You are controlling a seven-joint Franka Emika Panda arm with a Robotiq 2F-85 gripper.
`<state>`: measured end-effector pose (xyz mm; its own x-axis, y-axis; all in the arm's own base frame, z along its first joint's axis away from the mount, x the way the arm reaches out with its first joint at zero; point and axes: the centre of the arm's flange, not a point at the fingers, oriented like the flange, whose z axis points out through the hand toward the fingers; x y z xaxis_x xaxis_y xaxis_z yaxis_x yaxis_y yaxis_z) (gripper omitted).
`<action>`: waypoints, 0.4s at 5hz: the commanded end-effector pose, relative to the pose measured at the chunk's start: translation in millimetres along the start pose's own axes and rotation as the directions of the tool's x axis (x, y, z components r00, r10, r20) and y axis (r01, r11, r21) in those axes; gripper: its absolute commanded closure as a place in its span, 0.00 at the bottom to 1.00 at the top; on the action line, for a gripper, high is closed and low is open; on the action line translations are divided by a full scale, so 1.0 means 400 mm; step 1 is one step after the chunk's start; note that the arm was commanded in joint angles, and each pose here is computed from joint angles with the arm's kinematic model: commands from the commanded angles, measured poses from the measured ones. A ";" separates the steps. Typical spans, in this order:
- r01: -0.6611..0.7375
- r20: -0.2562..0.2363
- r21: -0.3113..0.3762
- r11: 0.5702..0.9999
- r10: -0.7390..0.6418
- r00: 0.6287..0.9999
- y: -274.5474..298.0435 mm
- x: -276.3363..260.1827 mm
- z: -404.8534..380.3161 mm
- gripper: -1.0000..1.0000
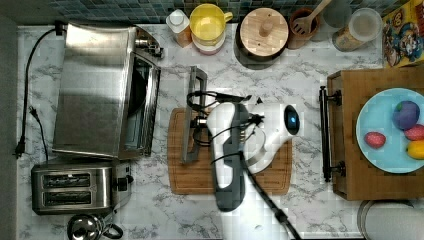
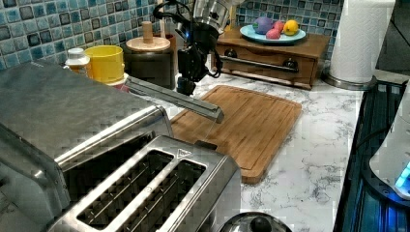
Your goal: Close the oven.
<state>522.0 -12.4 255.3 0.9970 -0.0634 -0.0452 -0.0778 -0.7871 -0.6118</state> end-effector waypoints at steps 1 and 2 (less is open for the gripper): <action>0.251 -0.031 -0.201 0.947 -0.262 0.964 -0.615 -0.022 0.020 1.00; 0.237 -0.053 -0.293 0.926 -0.263 0.963 -0.680 -0.028 -0.008 1.00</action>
<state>530.9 76.2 336.8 0.9994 -0.0341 -0.0058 -0.0341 -0.9422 -0.3333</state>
